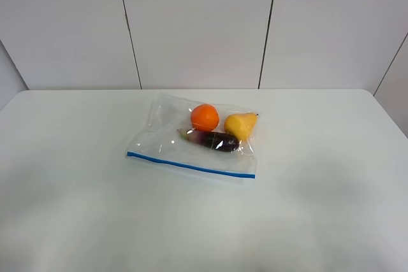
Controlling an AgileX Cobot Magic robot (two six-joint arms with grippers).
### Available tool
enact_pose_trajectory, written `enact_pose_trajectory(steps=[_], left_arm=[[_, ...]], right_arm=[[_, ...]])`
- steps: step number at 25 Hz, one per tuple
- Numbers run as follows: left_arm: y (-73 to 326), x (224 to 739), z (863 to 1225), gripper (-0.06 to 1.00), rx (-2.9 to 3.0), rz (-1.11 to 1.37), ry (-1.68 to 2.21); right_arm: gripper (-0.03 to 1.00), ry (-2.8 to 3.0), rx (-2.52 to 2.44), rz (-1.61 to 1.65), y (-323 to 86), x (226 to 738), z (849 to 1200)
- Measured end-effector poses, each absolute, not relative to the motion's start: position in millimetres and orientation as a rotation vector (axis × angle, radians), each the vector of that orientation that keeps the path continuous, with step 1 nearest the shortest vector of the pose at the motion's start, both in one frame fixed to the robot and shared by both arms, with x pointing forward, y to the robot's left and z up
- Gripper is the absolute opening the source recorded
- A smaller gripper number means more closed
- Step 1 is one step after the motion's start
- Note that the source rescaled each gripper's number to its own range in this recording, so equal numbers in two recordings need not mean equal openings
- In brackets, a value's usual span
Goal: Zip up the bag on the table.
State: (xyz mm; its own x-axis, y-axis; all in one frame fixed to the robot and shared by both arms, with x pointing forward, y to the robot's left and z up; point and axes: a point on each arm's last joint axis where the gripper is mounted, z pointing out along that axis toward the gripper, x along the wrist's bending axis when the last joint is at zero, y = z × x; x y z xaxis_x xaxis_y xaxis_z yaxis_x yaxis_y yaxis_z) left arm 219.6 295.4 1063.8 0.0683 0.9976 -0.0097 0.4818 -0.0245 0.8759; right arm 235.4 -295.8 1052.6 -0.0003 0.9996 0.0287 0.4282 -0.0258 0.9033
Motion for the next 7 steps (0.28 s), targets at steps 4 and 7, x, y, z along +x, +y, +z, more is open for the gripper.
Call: enact_pose_trajectory(steps=[4, 7], left_arm=[[295.4, 219.6, 1063.8, 0.88, 1.606, 0.881, 1.509], [295.4, 219.6, 1063.8, 0.88, 1.606, 0.881, 1.509]], right_arm=[[1.00, 1.520, 1.547, 0.992, -295.8, 235.4, 1052.6], [1.00, 1.520, 1.547, 0.992, -295.8, 235.4, 1052.6]])
